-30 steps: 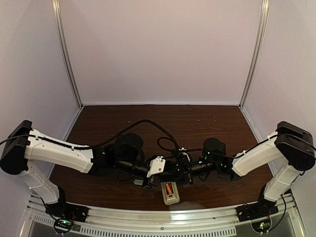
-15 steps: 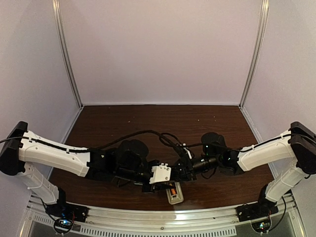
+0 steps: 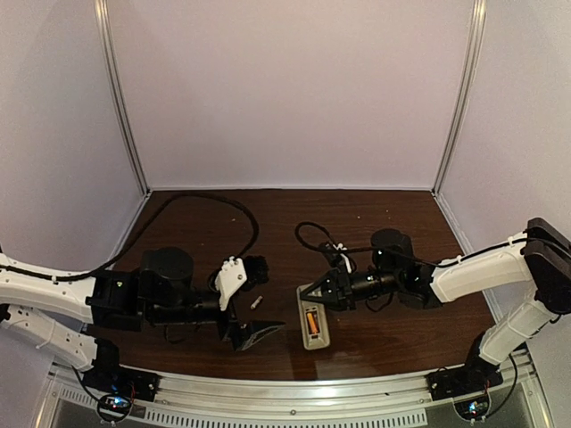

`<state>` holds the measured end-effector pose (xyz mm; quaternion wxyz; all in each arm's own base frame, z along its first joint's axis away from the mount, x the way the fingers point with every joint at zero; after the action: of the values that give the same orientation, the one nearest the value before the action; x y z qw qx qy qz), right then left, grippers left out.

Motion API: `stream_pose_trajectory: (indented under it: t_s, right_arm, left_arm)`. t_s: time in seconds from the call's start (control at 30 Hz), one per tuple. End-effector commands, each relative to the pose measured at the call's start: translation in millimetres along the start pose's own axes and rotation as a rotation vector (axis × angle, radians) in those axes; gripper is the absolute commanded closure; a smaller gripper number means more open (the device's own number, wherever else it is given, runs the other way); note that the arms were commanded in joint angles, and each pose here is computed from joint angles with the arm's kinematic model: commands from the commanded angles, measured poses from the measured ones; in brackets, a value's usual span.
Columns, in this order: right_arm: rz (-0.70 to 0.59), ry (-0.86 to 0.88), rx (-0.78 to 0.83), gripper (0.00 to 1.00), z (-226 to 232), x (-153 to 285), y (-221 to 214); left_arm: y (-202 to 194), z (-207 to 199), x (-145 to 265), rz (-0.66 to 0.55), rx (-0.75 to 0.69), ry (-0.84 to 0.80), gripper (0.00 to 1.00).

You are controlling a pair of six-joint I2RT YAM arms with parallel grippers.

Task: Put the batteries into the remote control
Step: Load the battery into the battery compartment.

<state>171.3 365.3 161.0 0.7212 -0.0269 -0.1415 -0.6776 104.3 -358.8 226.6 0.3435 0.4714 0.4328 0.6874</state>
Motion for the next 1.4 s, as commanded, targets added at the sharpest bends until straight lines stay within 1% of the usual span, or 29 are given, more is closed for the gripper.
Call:
stream_pose_trajectory:
  t_s: [0.0,0.1,0.23,0.3,0.47,0.63,0.77,0.87,0.97,1.07,1.37]
  right_arm:
    - [-0.063,0.034,0.069,1.0,21.4,3.7,14.2]
    - [-0.078,0.024,0.068,1.0,22.3,3.8,16.6]
    - [-0.078,0.029,0.069,1.0,25.9,2.5,15.7]
    - [-0.075,0.029,0.071,1.0,27.8,1.4,14.4]
    - [-0.063,0.025,0.069,1.0,28.4,-2.2,9.4]
    - [-0.055,0.02,0.07,1.0,27.2,-4.9,7.3]
    - [-0.051,0.022,0.068,1.0,27.4,-6.6,6.0]
    - [-0.049,0.027,0.067,1.0,28.6,-6.4,5.4]
    - [-0.044,0.034,0.067,1.0,30.4,-6.0,3.7]
    - [-0.041,0.044,0.064,1.0,32.6,-4.9,3.0]
    - [-0.038,0.059,0.06,1.0,35.4,-4.2,1.6]
  left_arm:
    - [-9.7,17.5,1.2,-0.058,0.416,0.1,0.03]
    - [-20.4,0.2,-14.7,-0.014,0.457,0.012,0.03]
    - [-30.8,-11.6,-37.1,0.035,0.553,-0.034,0.1]
    - [-29.1,-18.4,-45.7,0.032,0.584,-0.074,0.12]
    - [-26.2,-20.7,-57.4,0.015,0.637,-0.089,0.17]
    - [-16.5,-29.2,-61.1,-0.032,0.642,-0.157,0.19]
    - [-15.8,-30.3,-68.8,-0.028,0.64,-0.162,0.19]
    - [-14.0,-30.5,-72.1,-0.035,0.641,-0.164,0.22]
    - [-17.8,-29.3,-73.1,-0.03,0.643,-0.157,0.26]
    - [-21.9,-23.7,-72.2,-0.03,0.659,-0.14,0.32]
    - [-23.7,-22.9,-78.9,-0.011,0.649,-0.141,0.34]
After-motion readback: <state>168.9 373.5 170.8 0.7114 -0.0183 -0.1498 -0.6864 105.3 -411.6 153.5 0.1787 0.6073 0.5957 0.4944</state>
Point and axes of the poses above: each gripper's point midway between its finger pads, its own x axis back along the fingers, its own z axis along the line the jaws close on, y = z × x, the point moved 1 cm from there along x, back along the fingers, and after that the axes turned 5 degrees about -x, right-handed, at the moved point
